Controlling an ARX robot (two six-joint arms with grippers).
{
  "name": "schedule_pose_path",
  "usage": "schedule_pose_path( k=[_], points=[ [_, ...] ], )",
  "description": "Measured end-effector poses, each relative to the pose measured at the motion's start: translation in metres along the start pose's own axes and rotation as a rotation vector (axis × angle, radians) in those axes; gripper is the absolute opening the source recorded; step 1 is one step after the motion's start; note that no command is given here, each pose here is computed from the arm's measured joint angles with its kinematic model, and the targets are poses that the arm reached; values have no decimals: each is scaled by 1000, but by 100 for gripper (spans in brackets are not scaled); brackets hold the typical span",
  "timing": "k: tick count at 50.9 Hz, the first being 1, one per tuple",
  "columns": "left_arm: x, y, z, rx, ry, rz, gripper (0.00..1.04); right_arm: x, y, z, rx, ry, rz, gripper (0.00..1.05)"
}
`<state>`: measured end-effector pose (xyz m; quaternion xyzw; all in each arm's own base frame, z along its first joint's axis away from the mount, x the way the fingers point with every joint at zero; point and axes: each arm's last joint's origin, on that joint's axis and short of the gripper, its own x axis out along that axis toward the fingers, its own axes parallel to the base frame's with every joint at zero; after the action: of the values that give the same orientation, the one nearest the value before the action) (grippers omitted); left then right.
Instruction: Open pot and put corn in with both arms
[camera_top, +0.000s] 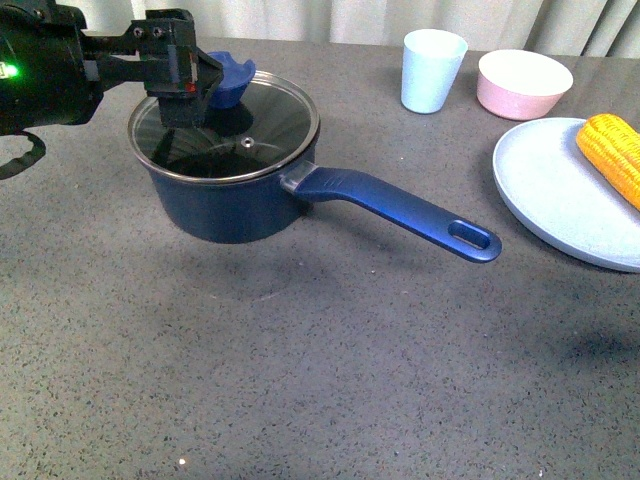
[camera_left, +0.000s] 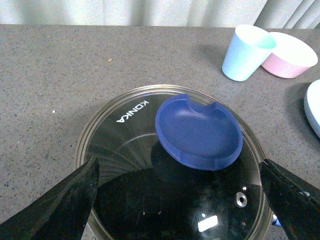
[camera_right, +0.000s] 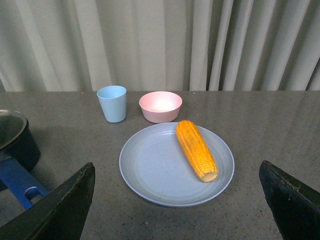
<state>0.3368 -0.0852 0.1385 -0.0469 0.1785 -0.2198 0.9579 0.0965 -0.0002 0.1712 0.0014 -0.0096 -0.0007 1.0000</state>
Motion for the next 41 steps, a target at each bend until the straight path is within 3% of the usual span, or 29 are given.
schedule_pose_path(
  k=[41],
  points=[
    [53, -15, 4, 95, 22, -31, 96, 0, 0, 0, 0, 0, 0, 96]
  ],
)
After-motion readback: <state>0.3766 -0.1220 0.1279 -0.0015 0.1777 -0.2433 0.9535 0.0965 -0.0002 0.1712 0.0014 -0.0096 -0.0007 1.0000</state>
